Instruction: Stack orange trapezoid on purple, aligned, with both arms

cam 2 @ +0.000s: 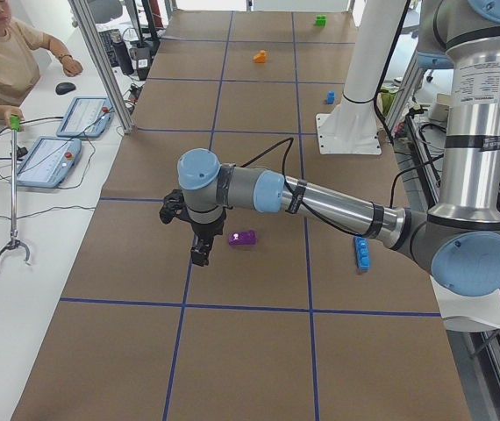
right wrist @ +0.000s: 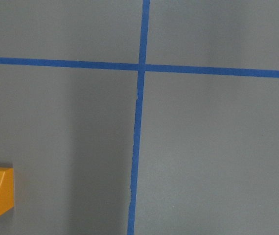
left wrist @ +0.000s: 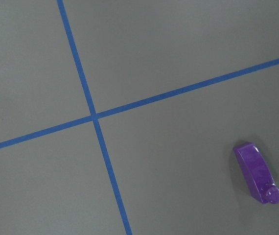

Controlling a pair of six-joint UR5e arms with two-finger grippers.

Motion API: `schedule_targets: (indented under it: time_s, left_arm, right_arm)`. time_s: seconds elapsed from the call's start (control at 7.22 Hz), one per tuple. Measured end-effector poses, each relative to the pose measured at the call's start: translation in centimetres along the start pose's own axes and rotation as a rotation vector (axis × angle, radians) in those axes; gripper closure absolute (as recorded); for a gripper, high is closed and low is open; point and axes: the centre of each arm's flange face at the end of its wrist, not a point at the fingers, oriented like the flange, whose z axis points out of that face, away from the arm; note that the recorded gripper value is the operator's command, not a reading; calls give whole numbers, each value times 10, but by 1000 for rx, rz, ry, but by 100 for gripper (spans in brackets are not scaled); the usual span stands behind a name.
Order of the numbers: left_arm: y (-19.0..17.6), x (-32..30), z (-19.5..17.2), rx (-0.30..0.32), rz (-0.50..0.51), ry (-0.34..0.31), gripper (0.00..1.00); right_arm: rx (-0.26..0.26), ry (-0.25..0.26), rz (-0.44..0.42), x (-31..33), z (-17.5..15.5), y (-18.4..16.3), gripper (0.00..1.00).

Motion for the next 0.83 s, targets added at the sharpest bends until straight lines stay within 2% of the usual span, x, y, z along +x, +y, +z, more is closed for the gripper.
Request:
schedule_targets:
  time_s: [0.83]
  left_arm:
    - [6, -5, 10, -18, -14, 13, 0]
  right_arm:
    - [11, -4, -22, -10, -4, -1, 0]
